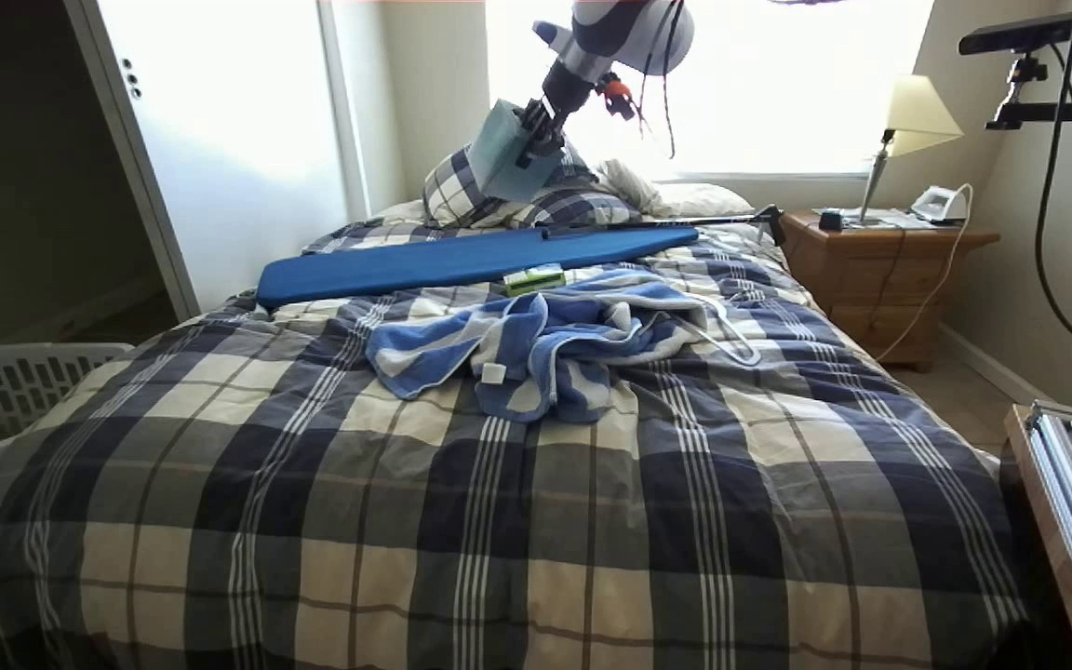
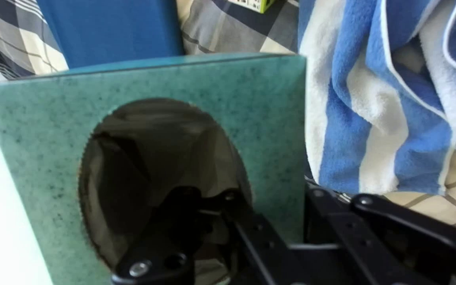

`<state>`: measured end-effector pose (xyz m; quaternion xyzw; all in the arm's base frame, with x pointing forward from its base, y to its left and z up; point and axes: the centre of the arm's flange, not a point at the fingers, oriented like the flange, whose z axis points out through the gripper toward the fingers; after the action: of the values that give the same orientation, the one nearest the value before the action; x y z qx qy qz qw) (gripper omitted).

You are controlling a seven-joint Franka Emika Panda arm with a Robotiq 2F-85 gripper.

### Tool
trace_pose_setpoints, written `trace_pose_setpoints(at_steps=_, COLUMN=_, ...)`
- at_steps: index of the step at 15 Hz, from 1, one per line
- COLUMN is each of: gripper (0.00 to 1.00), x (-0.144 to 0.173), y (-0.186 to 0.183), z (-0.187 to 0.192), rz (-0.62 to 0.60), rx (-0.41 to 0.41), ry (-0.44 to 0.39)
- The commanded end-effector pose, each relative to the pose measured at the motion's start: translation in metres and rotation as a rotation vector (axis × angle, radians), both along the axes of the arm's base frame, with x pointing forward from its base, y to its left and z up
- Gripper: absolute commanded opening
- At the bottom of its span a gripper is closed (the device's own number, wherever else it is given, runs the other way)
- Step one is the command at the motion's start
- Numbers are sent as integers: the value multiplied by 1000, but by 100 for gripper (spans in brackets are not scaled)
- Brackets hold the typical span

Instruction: Move the light blue box to the left of the bed

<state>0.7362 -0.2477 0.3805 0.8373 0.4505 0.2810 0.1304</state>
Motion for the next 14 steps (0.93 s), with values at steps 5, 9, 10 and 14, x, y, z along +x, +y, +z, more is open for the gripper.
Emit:
trace_pose_setpoints(at_steps=5, gripper=6, x=-3, y=-9, z=-2, rz=1, rx=-13, ry=6)
trace_pose_setpoints(at_steps=9, gripper=1, x=39, y=-6, z=5, rz=104, rx=-58, ry=16)
trace_pose_setpoints(at_steps=10, gripper=1, x=55, y=-5, z=9, rz=138, rx=-78, ry=20)
trace_pose_setpoints(at_steps=14, gripper=1, x=104, y=7, z=25, rz=241, rx=-120, ry=40)
